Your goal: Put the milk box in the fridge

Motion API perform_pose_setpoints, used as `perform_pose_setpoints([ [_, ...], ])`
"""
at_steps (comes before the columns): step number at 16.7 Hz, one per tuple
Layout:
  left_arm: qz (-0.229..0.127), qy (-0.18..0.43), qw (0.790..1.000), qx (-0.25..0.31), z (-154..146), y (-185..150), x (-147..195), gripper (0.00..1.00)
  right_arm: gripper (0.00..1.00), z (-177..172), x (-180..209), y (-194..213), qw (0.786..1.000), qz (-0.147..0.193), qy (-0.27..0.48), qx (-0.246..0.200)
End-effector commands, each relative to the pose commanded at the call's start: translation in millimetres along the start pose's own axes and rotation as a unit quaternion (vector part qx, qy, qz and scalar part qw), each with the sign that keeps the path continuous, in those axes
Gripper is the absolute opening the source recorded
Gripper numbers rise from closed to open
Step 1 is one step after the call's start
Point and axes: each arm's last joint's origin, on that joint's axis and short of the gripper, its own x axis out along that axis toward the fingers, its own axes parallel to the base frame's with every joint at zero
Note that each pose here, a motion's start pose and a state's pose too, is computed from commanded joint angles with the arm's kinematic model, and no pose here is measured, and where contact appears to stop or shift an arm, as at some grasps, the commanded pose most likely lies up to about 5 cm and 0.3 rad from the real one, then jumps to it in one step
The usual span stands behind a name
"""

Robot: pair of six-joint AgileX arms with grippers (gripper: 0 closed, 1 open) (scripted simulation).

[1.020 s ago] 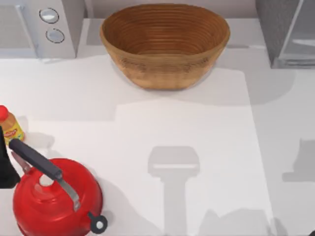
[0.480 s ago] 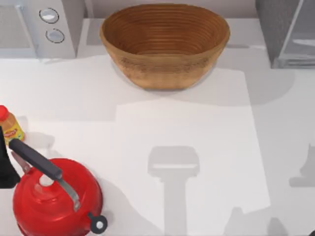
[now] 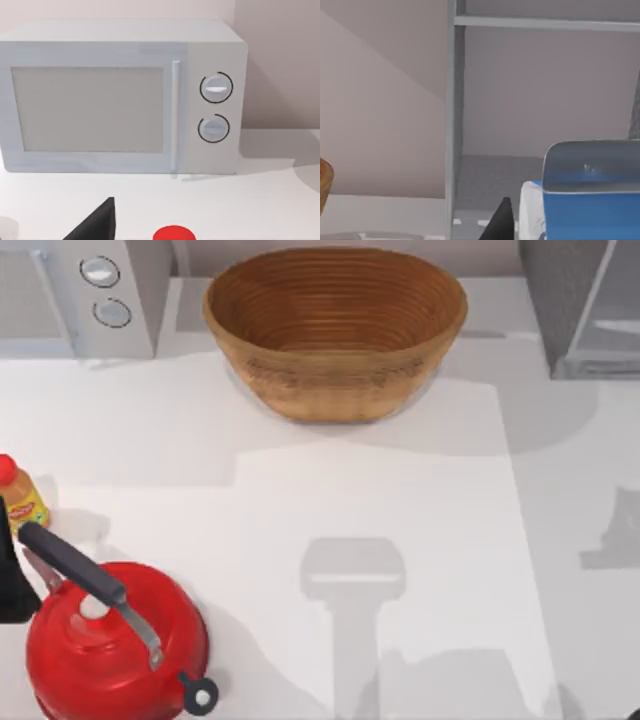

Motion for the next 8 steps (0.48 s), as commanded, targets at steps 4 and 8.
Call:
perform_pose_setpoints([
  [4, 0.000, 0.000, 1.000, 0.000, 0.0, 0.0, 0.0, 1.00, 0.00, 35.5, 57.4, -13.3, 1.000, -0.006, -0.019, -0.008],
  [8, 0.000, 0.000, 1.000, 0.000, 0.0, 0.0, 0.0, 1.00, 0.00, 14.9, 142.7, -33.1, 1.000, 0.001, 0.016, -0.006],
])
